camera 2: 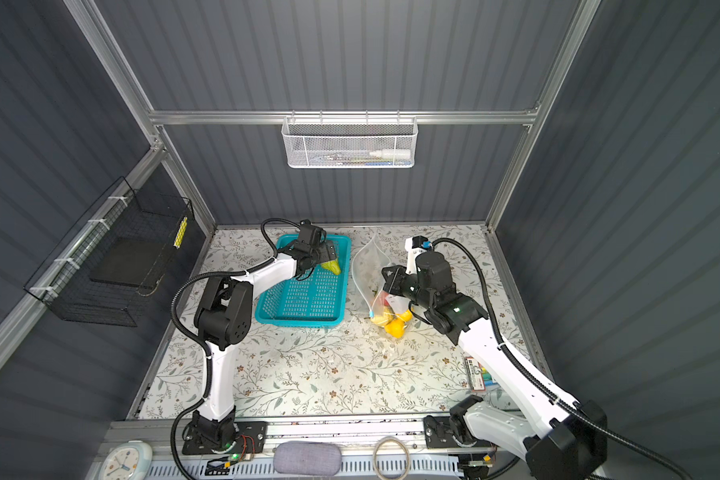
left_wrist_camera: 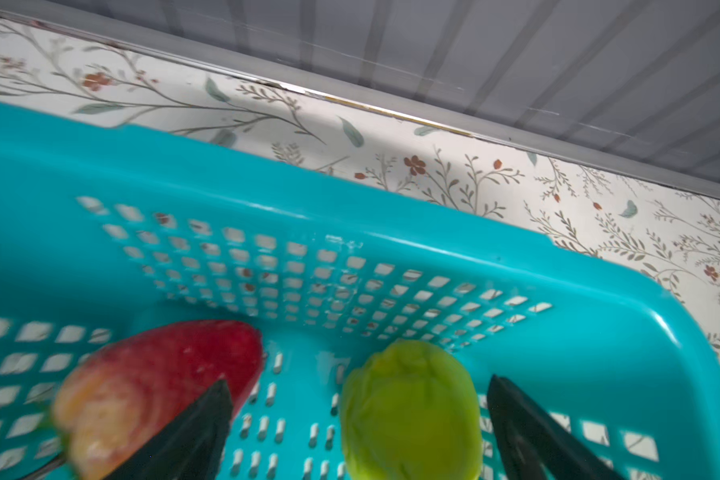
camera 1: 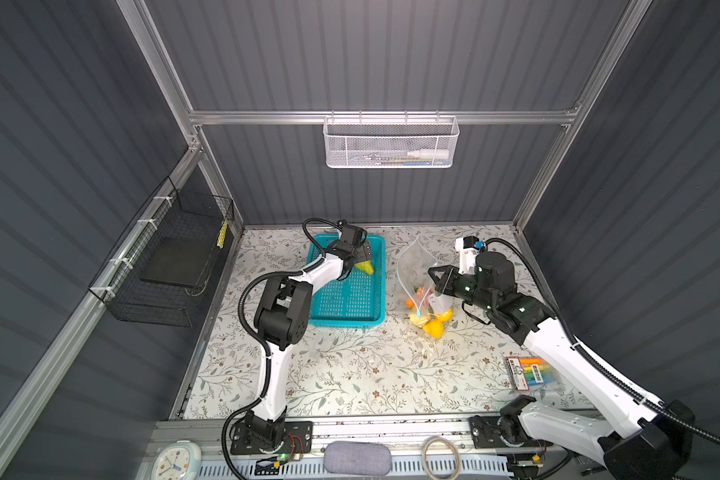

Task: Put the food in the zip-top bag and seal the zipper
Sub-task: 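Move the left gripper back into the basket above the green chayote, then lower the left gripper onto the green chayote and grasp it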

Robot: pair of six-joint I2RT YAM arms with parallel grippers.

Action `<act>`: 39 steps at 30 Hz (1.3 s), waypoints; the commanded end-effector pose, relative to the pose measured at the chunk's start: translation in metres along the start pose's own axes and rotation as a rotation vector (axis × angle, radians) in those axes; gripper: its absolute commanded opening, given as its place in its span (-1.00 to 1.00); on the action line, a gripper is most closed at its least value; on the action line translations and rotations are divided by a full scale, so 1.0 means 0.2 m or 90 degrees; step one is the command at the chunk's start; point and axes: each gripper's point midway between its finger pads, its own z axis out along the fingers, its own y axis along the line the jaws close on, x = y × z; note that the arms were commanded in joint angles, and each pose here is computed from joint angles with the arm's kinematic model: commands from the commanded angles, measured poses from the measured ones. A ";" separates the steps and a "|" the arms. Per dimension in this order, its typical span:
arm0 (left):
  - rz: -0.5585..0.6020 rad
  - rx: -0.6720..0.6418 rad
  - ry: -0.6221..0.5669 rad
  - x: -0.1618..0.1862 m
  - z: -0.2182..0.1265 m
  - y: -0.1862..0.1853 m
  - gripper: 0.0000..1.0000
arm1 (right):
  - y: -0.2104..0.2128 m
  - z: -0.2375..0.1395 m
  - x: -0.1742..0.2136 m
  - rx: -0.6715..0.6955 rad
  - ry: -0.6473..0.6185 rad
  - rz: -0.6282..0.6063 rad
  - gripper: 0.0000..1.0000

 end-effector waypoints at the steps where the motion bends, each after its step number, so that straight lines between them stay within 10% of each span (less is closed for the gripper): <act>1: 0.018 0.032 0.046 0.07 0.05 -0.06 0.89 | -0.01 0.00 -0.01 0.001 -0.008 -0.009 -1.00; 15: 0.045 0.002 0.105 0.24 0.20 0.00 0.78 | -0.01 0.00 -0.01 0.002 -0.005 -0.007 -1.00; 24: 0.049 0.013 0.099 0.23 0.18 -0.01 0.31 | -0.02 0.00 -0.01 0.003 -0.005 -0.006 -1.00; 39: 0.019 0.131 -0.011 -0.10 -0.39 -0.15 0.20 | -0.02 0.00 -0.01 0.002 -0.004 -0.003 -1.00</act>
